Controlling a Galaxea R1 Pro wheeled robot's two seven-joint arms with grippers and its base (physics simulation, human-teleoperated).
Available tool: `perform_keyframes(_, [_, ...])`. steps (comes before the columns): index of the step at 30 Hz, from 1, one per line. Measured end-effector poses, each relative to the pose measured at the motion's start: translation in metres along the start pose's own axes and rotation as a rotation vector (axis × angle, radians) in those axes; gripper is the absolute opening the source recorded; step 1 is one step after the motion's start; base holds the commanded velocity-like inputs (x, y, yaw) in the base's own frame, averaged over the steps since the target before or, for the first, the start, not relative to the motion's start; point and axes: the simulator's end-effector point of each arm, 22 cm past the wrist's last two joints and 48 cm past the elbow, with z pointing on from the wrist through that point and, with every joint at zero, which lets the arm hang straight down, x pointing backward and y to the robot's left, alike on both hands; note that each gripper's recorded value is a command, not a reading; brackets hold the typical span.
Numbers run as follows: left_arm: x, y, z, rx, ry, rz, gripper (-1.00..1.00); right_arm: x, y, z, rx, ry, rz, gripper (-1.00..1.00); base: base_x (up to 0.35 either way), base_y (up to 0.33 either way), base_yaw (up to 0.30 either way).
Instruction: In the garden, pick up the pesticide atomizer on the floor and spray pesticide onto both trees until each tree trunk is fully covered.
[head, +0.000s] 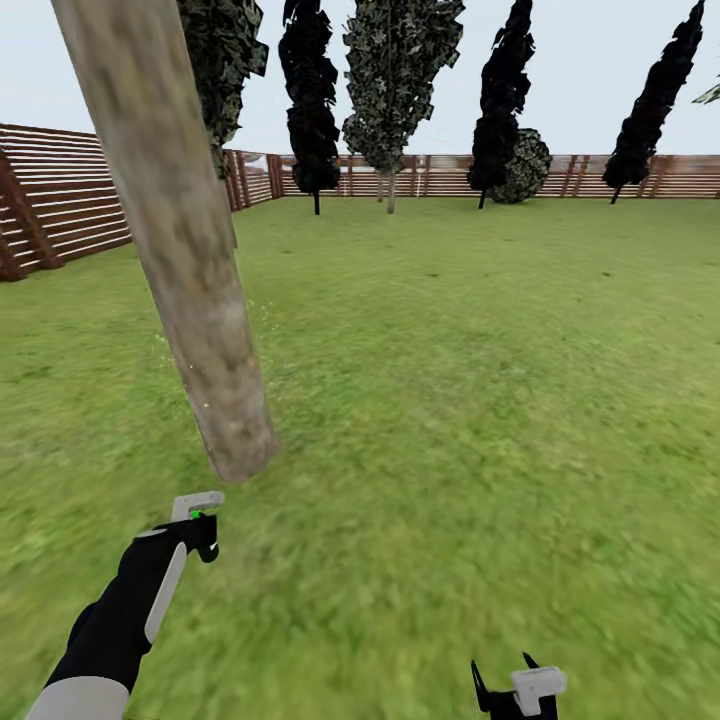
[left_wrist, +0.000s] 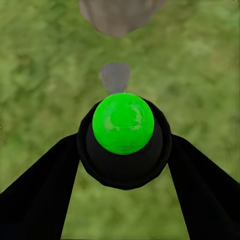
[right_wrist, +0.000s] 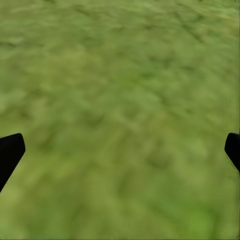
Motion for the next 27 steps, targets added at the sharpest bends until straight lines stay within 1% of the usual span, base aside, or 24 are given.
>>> perform_keyframes(5, [0.0,0.001,0.0,-0.003,0.0,0.002,-1.0,0.0,0.0,0.0,0.0,0.001,0.0,1.0,0.138,-0.275,0.276])
perform_keyframes(12, [0.001,-0.004,0.0,0.001,0.0,-0.005,-1.0,0.0,0.0,0.0,0.001,0.0,0.0,1.0,0.138,-0.275,0.277])
perform_keyframes(16, [0.001,0.0,0.0,-0.005,0.003,-0.001,-1.0,0.0,0.0,0.0,0.002,0.0,0.0,1.0,0.139,-0.275,0.277])
perform_keyframes(18, [0.002,0.004,0.0,-0.015,0.007,0.003,-1.0,0.0,0.0,0.0,0.002,0.0,0.0,1.0,0.14,-0.275,0.277])
perform_keyframes(20, [0.008,0.01,0.002,-0.051,0.023,0.006,-1.0,0.0,0.0,0.0,0.002,0.0,0.0,1.0,0.14,-0.274,0.277])
perform_keyframes(21, [0.01,0.01,0.002,-0.059,0.027,0.005,-1.0,0.0,0.0,0.0,0.002,0.0,0.0,1.0,0.14,-0.274,0.274])
perform_keyframes(25, [0.011,0.011,0.003,-0.065,0.026,-0.002,-1.0,0.0,0.0,0.0,0.002,0.001,0.0,1.0,0.152,-0.268,0.235])
perform_keyframes(27, [0.011,0.011,0.003,-0.065,0.024,-0.004,-1.0,0.0,0.0,0.0,0.002,0.0,0.0,1.0,0.163,-0.261,0.085])
